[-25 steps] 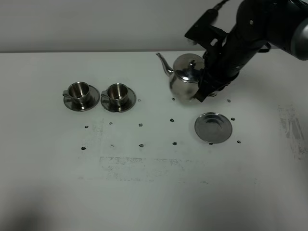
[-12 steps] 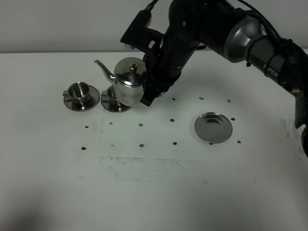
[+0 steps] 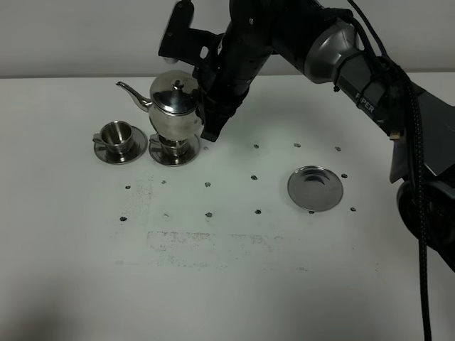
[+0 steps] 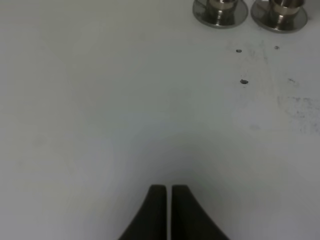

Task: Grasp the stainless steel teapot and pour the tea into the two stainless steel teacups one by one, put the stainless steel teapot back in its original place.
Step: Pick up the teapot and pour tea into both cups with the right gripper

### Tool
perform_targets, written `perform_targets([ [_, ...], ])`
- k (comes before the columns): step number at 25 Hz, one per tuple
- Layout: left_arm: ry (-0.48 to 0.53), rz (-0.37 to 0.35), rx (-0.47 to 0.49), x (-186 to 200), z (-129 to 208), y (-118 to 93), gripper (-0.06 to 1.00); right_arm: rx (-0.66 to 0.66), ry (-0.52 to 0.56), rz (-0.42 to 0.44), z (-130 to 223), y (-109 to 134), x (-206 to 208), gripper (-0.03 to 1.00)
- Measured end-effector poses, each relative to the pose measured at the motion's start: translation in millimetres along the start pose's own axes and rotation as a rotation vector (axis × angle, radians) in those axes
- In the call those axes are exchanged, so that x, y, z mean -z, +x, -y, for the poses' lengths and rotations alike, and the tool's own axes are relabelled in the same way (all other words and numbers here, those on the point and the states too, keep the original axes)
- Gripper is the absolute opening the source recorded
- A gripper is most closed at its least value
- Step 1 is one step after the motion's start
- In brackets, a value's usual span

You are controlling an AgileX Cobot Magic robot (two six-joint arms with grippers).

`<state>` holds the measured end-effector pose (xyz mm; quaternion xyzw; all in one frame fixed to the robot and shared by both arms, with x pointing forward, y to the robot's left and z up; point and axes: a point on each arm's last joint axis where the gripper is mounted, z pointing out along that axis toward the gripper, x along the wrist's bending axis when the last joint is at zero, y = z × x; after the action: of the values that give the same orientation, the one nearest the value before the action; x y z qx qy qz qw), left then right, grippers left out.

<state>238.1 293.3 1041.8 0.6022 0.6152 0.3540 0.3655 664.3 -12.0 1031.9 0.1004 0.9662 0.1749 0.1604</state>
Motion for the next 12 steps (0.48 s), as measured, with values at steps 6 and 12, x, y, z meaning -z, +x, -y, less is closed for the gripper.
perform_targets([
  [6,0.0,0.0,0.0,0.0,0.0,0.0,0.06,0.073,0.0,0.01,-0.9,-2.1,-3.8,0.18],
  [12,0.0,0.0,0.0,0.0,0.0,0.0,0.06,0.124,-0.017,0.037,-2.7,-4.5,-3.6,0.18],
])
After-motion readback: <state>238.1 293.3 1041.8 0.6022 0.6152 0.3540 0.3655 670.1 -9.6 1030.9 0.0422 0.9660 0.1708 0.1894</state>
